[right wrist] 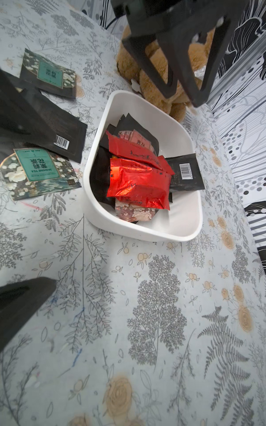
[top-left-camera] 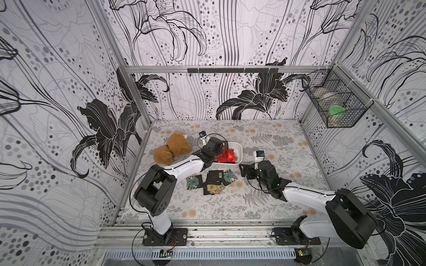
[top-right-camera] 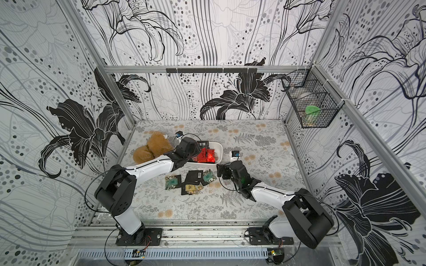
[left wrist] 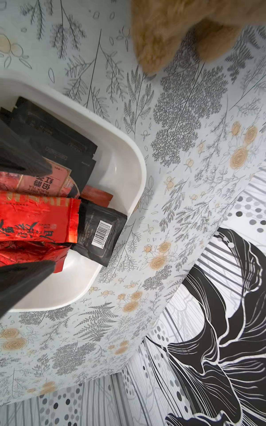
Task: Put the tea bags into the storage box
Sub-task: Place the tea bag in the storage box, then pick up the tea bag from the center of the board.
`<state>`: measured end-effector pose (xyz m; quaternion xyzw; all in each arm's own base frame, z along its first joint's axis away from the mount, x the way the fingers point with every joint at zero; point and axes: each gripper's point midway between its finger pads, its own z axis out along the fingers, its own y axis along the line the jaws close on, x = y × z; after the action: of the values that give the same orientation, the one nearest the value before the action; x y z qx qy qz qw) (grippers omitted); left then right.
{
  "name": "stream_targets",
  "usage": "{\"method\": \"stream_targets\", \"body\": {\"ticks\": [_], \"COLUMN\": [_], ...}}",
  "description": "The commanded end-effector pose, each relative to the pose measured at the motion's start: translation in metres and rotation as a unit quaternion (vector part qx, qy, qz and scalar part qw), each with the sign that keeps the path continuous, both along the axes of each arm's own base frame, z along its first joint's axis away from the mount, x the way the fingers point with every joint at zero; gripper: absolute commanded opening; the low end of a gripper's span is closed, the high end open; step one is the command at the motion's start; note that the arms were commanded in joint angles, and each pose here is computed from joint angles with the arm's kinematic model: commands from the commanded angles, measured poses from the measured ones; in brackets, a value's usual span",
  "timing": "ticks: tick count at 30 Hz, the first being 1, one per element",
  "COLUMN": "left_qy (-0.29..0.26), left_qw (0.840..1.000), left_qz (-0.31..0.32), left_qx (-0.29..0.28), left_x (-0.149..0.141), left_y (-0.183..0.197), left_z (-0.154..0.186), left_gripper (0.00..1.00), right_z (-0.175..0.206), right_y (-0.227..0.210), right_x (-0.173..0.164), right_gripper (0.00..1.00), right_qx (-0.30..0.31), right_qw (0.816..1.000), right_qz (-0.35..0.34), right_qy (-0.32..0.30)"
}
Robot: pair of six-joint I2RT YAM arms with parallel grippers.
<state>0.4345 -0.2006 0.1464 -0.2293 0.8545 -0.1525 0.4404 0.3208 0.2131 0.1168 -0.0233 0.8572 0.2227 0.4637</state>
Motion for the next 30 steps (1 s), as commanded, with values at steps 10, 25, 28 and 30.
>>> {"method": "stream_targets", "body": {"ticks": [10,25,28,30], "left_qy": [-0.035,-0.029,-0.014,-0.012], "left_qw": [0.992,0.979,0.978,0.976], "left_qz": [-0.038,-0.028,-0.042,-0.055], "left_qx": [-0.112,-0.199,-0.203,-0.209], "left_x": [-0.075,-0.151,-0.154,-0.153], "left_y": [0.020,0.049,0.043,0.036], "left_z": [0.028,-0.035,-0.047,-0.051], "left_gripper": [0.66,0.65,0.64,0.62], "right_z": [0.025,-0.001,-0.016,-0.024], "right_y": [0.006,0.072,0.096,0.112], "right_x": [0.004,-0.005,-0.008,-0.011], "right_gripper": [0.96,1.00,0.94,0.83], "right_qx": [0.001,0.004,-0.064,-0.077], "right_qw": [1.000,0.985,0.980,0.976], "right_qz": [0.012,0.171,0.187,0.204], "right_qy": [-0.017,0.000,0.010,0.021]}}
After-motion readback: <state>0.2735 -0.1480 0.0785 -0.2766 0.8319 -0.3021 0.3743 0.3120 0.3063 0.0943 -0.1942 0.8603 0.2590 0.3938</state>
